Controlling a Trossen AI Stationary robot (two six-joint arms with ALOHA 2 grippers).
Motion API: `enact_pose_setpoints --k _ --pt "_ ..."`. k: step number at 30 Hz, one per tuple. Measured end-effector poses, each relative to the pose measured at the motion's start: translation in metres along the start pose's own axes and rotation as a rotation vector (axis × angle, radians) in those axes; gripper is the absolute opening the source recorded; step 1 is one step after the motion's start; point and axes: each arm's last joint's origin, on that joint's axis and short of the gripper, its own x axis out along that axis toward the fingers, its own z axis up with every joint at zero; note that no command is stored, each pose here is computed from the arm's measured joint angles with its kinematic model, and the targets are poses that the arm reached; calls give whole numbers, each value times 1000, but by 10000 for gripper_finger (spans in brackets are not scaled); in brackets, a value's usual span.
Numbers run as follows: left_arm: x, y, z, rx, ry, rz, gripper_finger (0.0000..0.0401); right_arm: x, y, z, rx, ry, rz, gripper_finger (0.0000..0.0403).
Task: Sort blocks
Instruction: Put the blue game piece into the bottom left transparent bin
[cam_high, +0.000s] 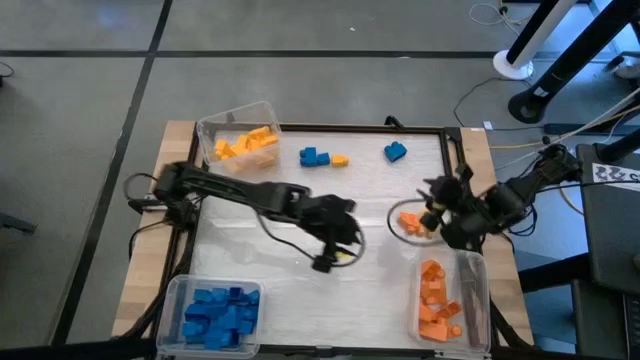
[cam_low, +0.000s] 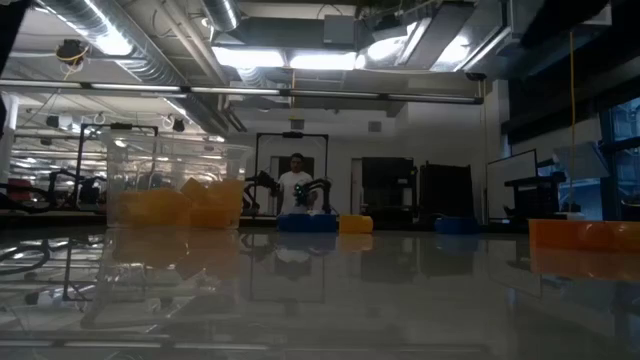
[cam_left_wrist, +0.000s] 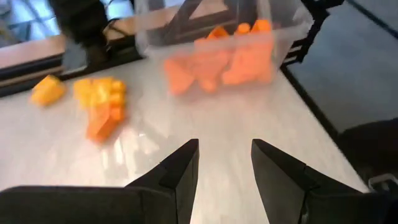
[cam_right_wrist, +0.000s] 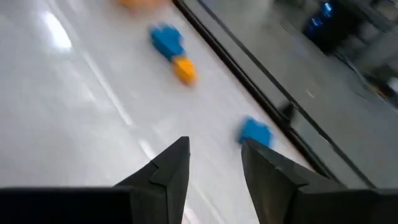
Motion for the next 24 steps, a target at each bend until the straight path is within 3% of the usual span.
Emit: enact_pose_setpoints --k 9,13,20,24 --pt "-77 8 -52 -32 -103 193 137 41 -29 14 -302 255 -200 147" --pt "-97 11 -77 -77 -143 225 137 66 -42 25 -339 343 -266 147" --pt "-123 13 -108 -125 -179 268 137 133 -52 57 -377 338 -125 147" --pt "-136 11 -125 -133 -183 281 137 173 -56 56 -447 430 -72 147"
